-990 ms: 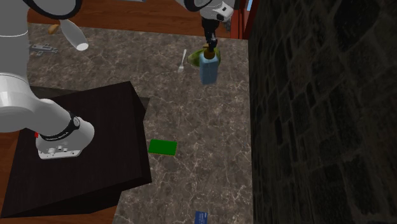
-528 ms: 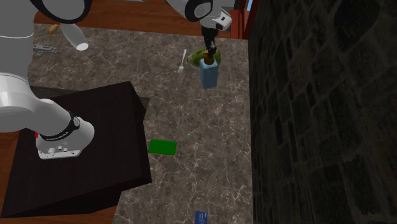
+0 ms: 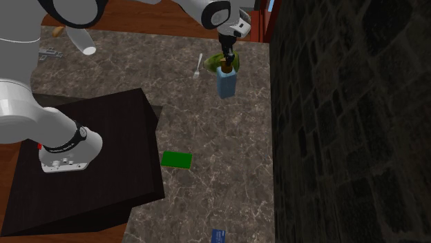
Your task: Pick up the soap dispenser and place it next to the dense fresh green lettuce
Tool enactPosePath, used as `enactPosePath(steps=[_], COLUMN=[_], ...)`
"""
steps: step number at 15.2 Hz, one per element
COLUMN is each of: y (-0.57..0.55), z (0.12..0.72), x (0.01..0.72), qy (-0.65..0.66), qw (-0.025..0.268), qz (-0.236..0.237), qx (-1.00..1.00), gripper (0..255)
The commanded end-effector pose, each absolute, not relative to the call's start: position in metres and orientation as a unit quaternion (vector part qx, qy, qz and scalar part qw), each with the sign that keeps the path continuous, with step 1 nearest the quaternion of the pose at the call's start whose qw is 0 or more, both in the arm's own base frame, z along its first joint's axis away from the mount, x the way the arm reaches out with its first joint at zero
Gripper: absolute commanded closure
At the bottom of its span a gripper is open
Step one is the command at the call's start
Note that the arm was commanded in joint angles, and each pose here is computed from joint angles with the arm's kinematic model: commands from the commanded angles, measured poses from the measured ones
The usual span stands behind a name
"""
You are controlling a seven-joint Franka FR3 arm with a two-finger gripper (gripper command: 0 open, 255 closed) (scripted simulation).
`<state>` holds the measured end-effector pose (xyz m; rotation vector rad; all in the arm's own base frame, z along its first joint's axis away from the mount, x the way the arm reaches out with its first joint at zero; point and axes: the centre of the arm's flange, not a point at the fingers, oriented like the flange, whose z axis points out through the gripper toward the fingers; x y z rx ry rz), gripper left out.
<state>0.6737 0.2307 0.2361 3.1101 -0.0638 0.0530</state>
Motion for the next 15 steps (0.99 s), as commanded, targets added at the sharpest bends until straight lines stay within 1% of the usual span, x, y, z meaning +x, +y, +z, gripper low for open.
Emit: enactPosePath(steps=[1,2,3,8,12,15], y=[0.231,0.231,0.231,0.231,0.232,0.232], z=[0.236,0.236,0.236,0.236,0.286,0.286], x=[0.674,0.674,0.674,0.674,0.672,0.672], qy=[-0.021,-0.021,-0.021,-0.021,-0.021,-0.021], qw=[0.015,0.015,0.015,0.015,0.015,0.015], qz=[0.017,0.017,0.017,0.017,0.017,0.017], qx=[1.0,1.0,1.0,1.0,1.0,1.0], gripper=[255,255,0,0,0,0])
